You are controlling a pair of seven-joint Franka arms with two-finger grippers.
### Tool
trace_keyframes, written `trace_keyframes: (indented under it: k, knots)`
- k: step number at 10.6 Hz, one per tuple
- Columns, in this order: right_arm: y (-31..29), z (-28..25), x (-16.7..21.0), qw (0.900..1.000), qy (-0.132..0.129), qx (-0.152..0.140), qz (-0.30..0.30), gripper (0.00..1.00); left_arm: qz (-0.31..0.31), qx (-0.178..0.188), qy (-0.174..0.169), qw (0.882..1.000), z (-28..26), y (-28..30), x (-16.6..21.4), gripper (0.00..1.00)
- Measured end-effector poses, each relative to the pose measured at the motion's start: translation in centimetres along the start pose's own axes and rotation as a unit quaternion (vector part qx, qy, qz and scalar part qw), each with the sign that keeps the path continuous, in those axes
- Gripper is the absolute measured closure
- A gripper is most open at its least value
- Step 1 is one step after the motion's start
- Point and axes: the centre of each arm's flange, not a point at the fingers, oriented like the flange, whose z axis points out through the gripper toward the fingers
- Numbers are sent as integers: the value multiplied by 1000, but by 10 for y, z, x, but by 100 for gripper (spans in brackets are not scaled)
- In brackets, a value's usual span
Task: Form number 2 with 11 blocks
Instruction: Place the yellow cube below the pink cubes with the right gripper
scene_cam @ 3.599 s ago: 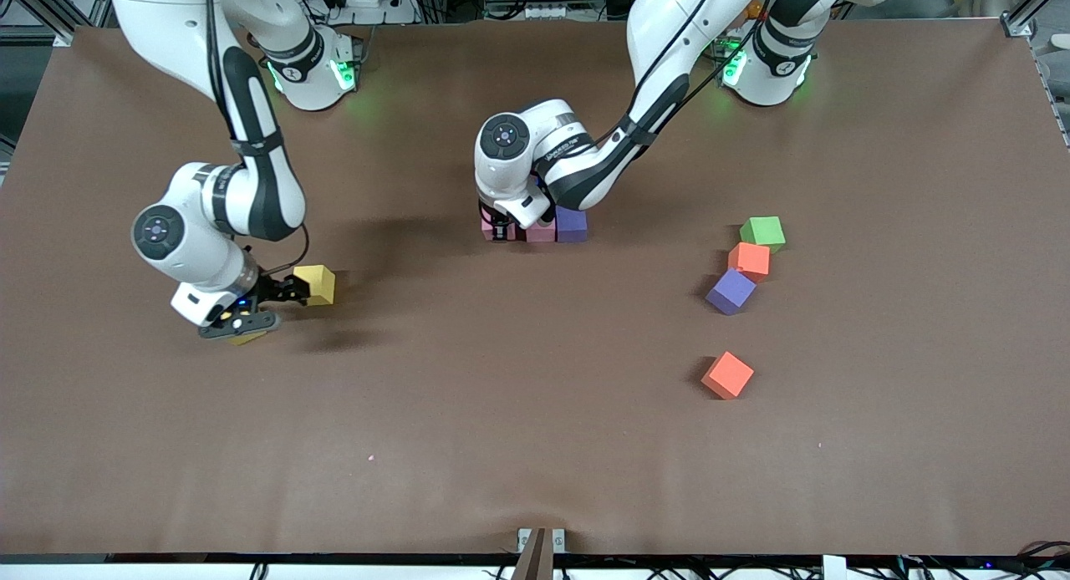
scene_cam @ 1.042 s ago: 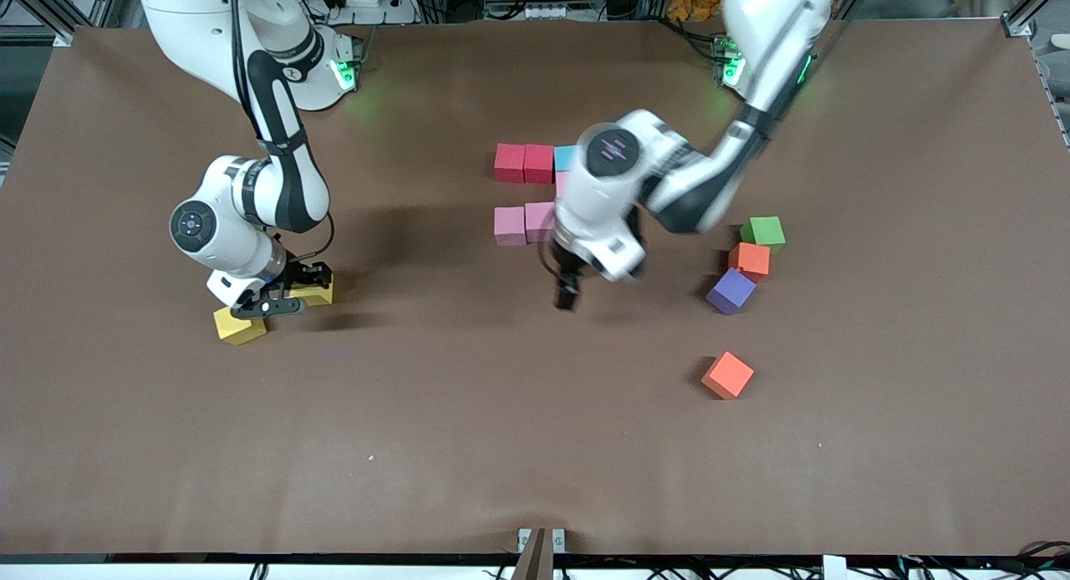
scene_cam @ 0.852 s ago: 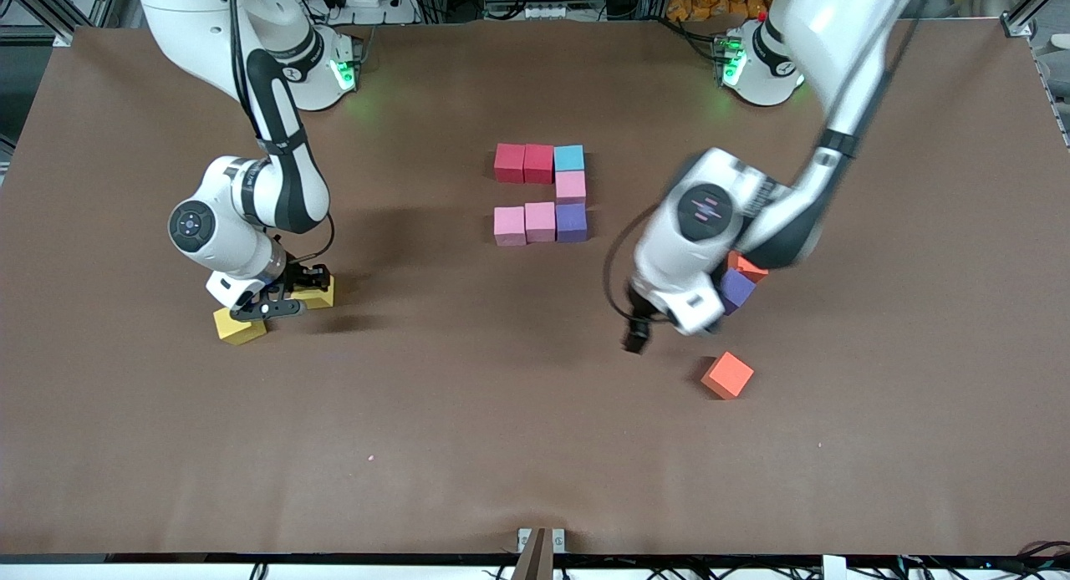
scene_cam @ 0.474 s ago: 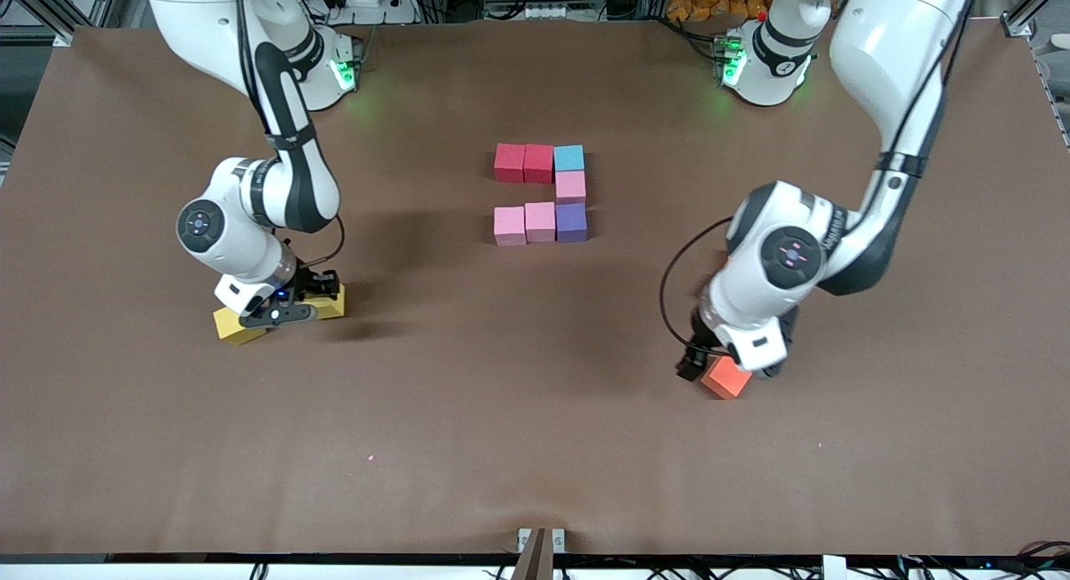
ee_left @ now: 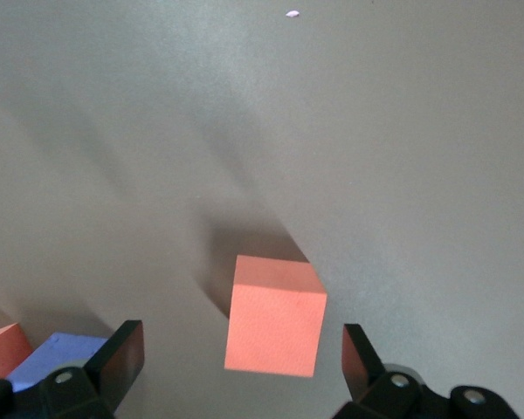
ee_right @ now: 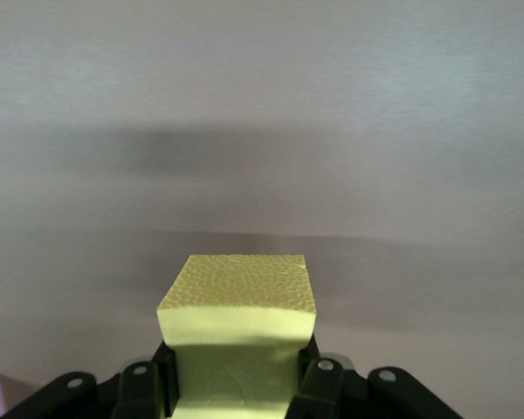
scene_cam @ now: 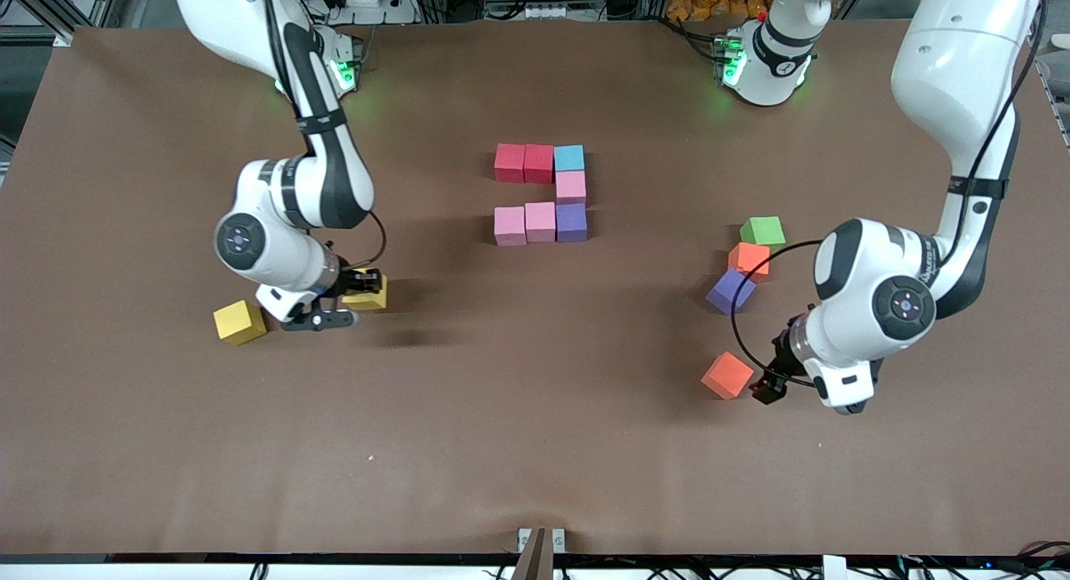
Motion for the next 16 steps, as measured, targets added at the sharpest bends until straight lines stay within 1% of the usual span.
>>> trace_keyframes:
  k: [3, 5, 9, 10, 13, 16]
  knots:
    - [-79, 16, 8, 1000, 0, 0, 27, 47, 6, 4, -7, 1000, 11, 12, -7, 0]
    - [-126, 26, 15, 1000, -7, -3, 17, 47, 12, 14, -9, 1000, 26, 21, -15, 0]
    - [-170, 52, 5, 1000, -21, -1, -19, 47, 22, 38, 2, 999, 58, 25, -26, 0]
    - [-178, 54, 2, 999, -21, 1, -25, 47, 23, 39, 2, 999, 60, 25, -27, 0]
    - [-209, 59, -12, 999, -10, 13, -52, 47, 24, 44, 1, 999, 68, 23, -25, 0]
    - [-230, 68, -30, 997, -10, 9, -71, 47, 28, 52, -3, 998, 80, 22, -29, 0]
